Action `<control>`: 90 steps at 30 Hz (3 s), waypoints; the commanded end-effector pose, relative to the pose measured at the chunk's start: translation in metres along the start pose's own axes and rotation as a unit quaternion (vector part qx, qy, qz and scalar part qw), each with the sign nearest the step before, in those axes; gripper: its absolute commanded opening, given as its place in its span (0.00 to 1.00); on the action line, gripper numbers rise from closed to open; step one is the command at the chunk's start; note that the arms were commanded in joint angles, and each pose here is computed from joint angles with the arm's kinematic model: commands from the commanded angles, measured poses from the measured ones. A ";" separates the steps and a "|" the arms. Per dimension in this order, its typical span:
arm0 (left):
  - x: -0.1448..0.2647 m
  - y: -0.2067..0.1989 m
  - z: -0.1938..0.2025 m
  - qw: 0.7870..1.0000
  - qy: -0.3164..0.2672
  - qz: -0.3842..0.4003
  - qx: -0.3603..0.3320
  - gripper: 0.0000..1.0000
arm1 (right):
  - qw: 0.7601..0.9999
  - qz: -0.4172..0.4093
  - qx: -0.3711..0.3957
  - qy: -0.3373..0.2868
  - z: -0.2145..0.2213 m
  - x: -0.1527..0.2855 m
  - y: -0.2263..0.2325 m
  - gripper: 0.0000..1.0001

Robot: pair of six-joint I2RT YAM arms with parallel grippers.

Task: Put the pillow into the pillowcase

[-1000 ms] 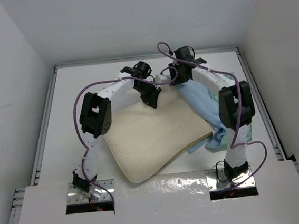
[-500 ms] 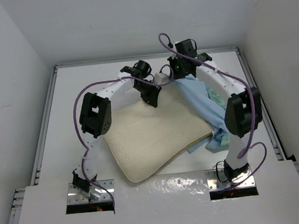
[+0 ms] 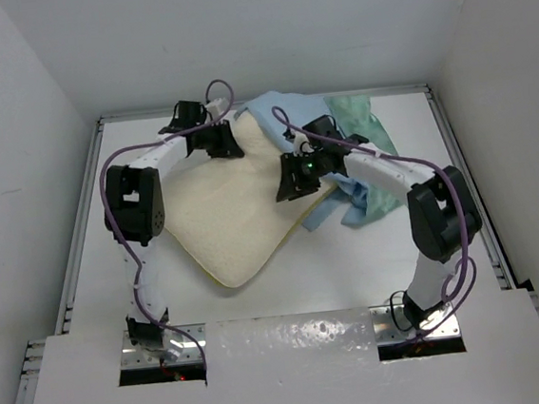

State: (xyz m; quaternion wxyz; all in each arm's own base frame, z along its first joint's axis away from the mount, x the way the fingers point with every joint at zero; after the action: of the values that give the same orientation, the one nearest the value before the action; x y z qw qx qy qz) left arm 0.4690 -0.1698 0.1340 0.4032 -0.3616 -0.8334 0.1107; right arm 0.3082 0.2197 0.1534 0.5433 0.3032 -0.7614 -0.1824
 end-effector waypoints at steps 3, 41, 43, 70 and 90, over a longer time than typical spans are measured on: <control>0.012 0.005 -0.044 0.993 -0.110 -0.025 0.022 0.15 | 0.995 -0.009 0.063 -0.071 -0.054 0.026 0.053 0.81; -0.057 -0.135 0.127 0.913 0.277 -0.012 -0.298 0.32 | 0.870 0.373 -0.043 -0.320 -0.089 0.031 -0.191 0.50; -0.056 -0.139 0.123 0.920 0.272 0.030 -0.281 0.20 | 0.869 0.356 -0.043 -0.340 -0.097 0.028 -0.192 0.43; -0.015 -0.169 -0.014 0.976 0.043 0.052 -0.208 0.00 | 0.984 -0.101 0.108 -0.101 0.027 0.029 -0.029 0.00; 0.065 -0.149 -0.034 0.957 0.024 0.158 -0.243 0.86 | 0.958 0.112 0.002 -0.266 -0.024 0.123 -0.058 0.56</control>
State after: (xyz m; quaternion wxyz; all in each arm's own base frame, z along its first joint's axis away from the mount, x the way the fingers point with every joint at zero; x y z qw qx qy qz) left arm 0.3617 -0.2793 0.1898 0.3977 -0.5726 -0.7144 -0.0606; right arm 0.2928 0.1046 0.1853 0.3844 0.2267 -0.8737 -0.1937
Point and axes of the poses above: each gripper's point midway between its finger pads, its own x axis back along the fingers, its own y axis along the line the jaws close on, z = x × y, the point moved 7 cm from there along x, back along the fingers, and after that the axes turned 5 degrees about -x, right-handed, at the moved point
